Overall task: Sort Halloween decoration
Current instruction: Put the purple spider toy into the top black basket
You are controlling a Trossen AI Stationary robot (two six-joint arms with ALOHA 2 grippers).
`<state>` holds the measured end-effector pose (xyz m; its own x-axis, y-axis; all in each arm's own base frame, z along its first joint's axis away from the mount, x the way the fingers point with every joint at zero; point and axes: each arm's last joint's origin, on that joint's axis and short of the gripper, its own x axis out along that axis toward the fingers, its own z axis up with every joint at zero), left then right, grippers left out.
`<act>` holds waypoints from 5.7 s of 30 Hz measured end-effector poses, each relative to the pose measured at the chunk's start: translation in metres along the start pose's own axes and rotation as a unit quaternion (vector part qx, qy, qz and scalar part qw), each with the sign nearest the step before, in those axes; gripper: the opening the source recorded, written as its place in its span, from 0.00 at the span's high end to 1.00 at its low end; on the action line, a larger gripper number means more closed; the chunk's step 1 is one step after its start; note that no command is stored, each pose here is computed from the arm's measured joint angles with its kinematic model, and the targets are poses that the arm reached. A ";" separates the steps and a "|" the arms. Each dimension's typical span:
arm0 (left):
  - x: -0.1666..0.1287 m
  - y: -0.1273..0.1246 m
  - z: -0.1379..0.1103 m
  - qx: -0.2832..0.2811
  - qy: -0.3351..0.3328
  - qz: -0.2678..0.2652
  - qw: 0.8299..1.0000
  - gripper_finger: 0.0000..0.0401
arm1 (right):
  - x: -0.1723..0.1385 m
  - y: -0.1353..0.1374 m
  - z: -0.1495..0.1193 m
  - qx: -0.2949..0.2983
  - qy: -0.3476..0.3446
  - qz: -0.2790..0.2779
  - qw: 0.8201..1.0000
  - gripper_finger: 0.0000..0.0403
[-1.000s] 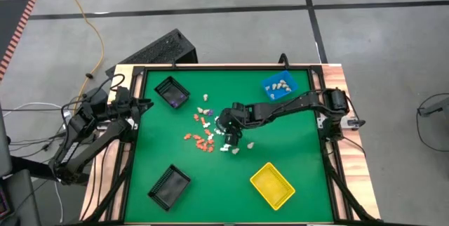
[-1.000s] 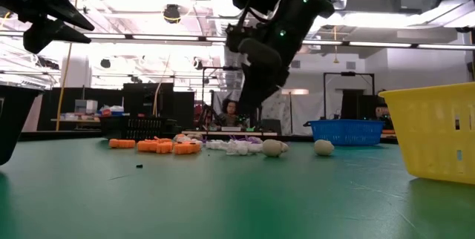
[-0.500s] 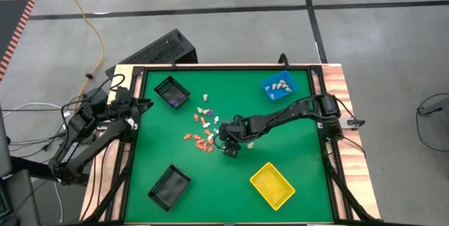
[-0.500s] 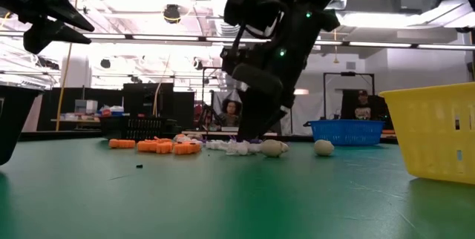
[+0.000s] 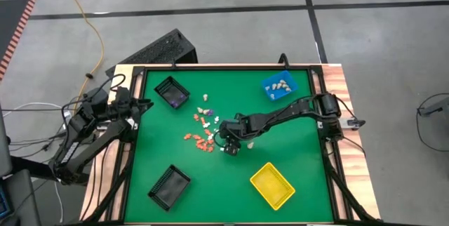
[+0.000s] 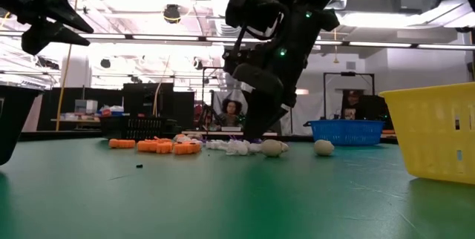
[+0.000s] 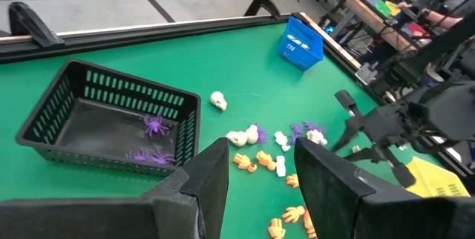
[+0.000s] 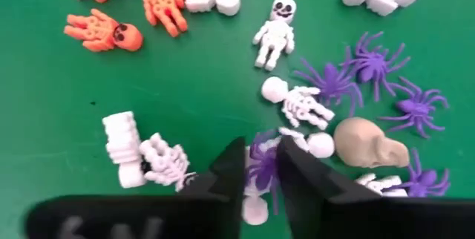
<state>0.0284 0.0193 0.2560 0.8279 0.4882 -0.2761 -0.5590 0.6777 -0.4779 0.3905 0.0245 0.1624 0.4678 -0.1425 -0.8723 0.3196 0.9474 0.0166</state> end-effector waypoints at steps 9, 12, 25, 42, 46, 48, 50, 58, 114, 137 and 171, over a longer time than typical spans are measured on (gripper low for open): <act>0.000 0.000 0.000 0.003 -0.003 0.005 1.000 0.64 | -0.001 0.000 0.000 -0.010 0.000 0.001 1.000 0.97; 0.000 0.000 0.000 0.008 -0.003 0.006 1.000 0.64 | -0.003 0.001 0.001 -0.010 0.001 0.001 1.000 0.97; 0.000 0.000 0.000 0.008 -0.003 0.006 1.000 0.64 | -0.030 -0.004 0.045 -0.046 -0.059 0.008 0.997 0.97; 0.000 0.001 0.001 0.013 -0.010 0.022 1.000 0.64 | -0.040 -0.057 0.109 0.015 -0.293 0.070 0.953 0.97; 0.000 0.001 0.001 0.013 -0.011 0.023 1.000 0.64 | -0.038 -0.071 0.119 0.046 -0.337 0.077 0.937 0.97; 0.000 0.001 0.001 0.013 -0.012 0.026 0.999 0.64 | -0.037 -0.077 0.124 0.052 -0.361 0.082 0.928 0.97; 0.000 0.002 0.001 0.015 -0.013 0.028 0.999 0.64 | -0.035 -0.082 0.131 0.062 -0.379 0.084 0.919 0.97; 0.000 0.002 0.001 0.015 -0.013 0.029 0.999 0.64 | -0.005 -0.086 0.183 0.061 -0.412 0.094 0.904 0.97; 0.000 0.002 0.001 0.012 -0.018 0.042 0.999 0.64 | -0.066 -0.125 0.082 -0.115 0.190 0.149 0.964 0.67; 0.000 0.004 0.001 0.010 -0.023 0.061 0.998 0.64 | -0.033 -0.062 -0.037 -0.056 -0.029 0.031 0.998 0.44; 0.000 0.004 0.001 -0.001 -0.025 0.068 0.997 0.64 | 0.001 -0.048 -0.047 -0.005 -0.005 0.000 1.000 0.95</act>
<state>0.0258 0.0224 0.2548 0.7416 0.6020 -0.2960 -0.6652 0.6024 -0.4413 0.3373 -0.0073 0.1375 0.4755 -0.1444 -0.8678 0.3106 0.9505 0.0121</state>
